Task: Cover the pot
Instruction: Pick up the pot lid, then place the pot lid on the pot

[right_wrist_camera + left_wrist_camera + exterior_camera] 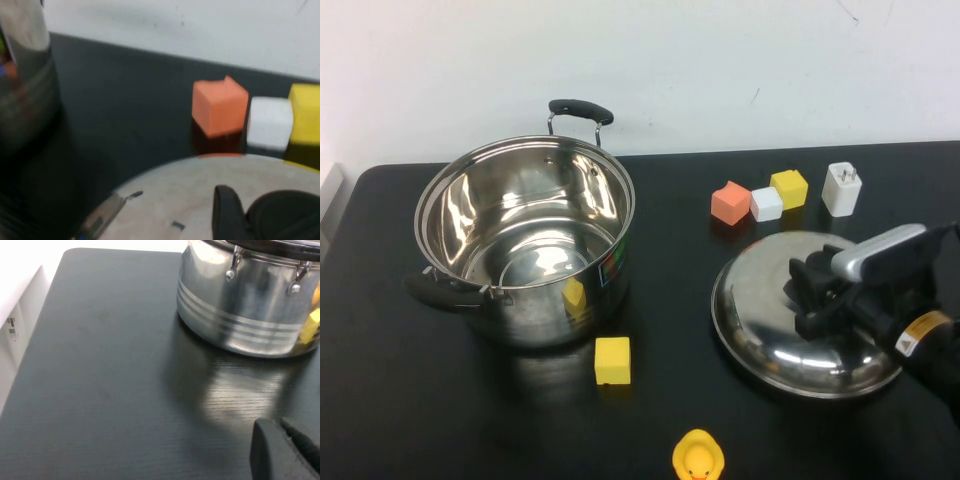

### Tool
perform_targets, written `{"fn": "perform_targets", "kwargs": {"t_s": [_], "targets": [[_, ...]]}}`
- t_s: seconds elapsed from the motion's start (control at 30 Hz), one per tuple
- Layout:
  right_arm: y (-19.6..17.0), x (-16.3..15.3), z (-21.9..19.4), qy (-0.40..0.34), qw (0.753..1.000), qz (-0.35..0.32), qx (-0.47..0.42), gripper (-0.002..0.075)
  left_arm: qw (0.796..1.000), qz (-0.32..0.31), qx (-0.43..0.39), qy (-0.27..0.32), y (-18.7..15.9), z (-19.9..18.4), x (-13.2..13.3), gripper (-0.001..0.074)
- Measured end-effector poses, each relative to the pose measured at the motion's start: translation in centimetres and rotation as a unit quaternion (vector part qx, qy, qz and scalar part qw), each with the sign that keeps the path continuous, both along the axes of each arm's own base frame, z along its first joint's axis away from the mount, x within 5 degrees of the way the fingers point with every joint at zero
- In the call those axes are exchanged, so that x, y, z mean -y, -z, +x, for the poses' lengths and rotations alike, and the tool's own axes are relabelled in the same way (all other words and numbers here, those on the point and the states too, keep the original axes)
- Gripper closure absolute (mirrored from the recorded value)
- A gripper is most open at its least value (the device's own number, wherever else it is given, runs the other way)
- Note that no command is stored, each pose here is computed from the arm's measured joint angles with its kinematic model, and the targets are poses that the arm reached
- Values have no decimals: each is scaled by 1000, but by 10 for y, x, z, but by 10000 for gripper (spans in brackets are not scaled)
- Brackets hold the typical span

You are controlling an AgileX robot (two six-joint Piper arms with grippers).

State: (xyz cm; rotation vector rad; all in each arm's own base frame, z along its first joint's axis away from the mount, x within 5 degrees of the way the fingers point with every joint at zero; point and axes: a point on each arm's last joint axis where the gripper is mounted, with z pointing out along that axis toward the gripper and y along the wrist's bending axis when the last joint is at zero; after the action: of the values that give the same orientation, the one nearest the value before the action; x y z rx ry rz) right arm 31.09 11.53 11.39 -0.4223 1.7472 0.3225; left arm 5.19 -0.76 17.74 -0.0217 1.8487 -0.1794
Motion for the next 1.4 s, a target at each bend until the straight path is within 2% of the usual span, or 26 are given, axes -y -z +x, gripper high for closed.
{"fn": "perform_targets", "kwargs": {"t_s": [0.23, 0.47, 0.6, 0.8, 1.03, 1.23, 1.4], "targets": [[-85, -10, -26, -91, 992, 44, 80, 385, 1000, 0, 0, 0, 0, 0, 0, 737], [-152, -16, -48, -107, 987, 48, 109, 385, 1000, 0, 0, 0, 0, 0, 0, 737], [-185, -41, -46, -131, 982, 47, 128, 385, 1000, 0, 0, 0, 0, 0, 0, 737], [-218, -98, -25, -175, 974, 37, 139, 385, 1000, -1, 0, 0, 0, 0, 0, 737], [-214, -166, 36, -217, 969, 78, 92, 386, 1000, -1, 0, 0, 0, 0, 0, 737], [-175, -213, 72, -275, 958, 47, 63, 386, 1000, -1, 0, 0, 0, 0, 0, 737], [-156, -239, 81, -299, 952, 32, 61, 386, 1000, -1, 0, 0, 0, 0, 0, 737]]}}
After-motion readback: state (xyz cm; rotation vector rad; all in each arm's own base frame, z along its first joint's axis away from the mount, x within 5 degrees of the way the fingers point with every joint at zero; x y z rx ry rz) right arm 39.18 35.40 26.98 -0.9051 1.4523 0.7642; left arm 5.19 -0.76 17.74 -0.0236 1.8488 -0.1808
